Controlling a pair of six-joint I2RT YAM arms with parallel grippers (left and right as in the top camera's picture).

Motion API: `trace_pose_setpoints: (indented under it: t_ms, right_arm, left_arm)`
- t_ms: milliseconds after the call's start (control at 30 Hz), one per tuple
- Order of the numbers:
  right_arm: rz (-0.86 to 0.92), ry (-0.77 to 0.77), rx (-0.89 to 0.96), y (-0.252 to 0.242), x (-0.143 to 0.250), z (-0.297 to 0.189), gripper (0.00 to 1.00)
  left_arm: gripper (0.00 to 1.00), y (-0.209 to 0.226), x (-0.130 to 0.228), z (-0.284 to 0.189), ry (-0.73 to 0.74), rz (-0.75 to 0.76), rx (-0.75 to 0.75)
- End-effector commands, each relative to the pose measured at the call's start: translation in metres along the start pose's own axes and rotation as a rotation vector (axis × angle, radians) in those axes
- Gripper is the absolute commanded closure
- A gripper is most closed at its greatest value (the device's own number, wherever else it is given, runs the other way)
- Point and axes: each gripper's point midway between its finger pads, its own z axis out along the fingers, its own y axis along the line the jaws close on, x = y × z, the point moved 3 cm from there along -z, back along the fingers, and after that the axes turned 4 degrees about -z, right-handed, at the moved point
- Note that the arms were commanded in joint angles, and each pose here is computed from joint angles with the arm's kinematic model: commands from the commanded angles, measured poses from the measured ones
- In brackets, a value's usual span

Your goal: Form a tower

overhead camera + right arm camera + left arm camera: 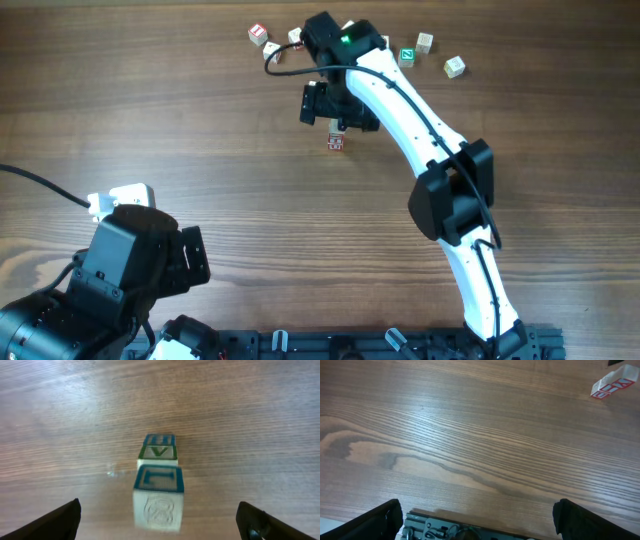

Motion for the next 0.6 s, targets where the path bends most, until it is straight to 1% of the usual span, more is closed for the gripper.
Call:
trace_pose_setpoints:
  t_ms: [0, 67, 133, 267, 567]
  right_arm:
    - [0.017, -0.095, -0.031, 0.002, -0.007, -0.047, 0.01]
    - [0.014, -0.093, 0.014, -0.004, -0.004, -0.047, 0.01]
    - [0.020, -0.079, 0.031, -0.006, -0.001, -0.042, 0.04]
    - [0.038, -0.094, 0.047, -0.006, -0.003, -0.039, 0.16]
    - [0.027, -0.015, 0.076, -0.001, 0.002, 0.001, 0.16]
  left_arm:
    - [0.00, 0.003, -0.001, -0.001, -0.012, 0.010, -0.014]
    - [0.00, 0.003, -0.001, -0.001, -0.012, 0.010, -0.014]
    - [0.00, 0.003, -0.001, -0.001, -0.012, 0.010, -0.014]
    - [0.00, 0.003, -0.001, -0.001, -0.012, 0.010, -0.014]
    - [0.00, 0.003, -0.001, -0.001, -0.012, 0.010, -0.014]
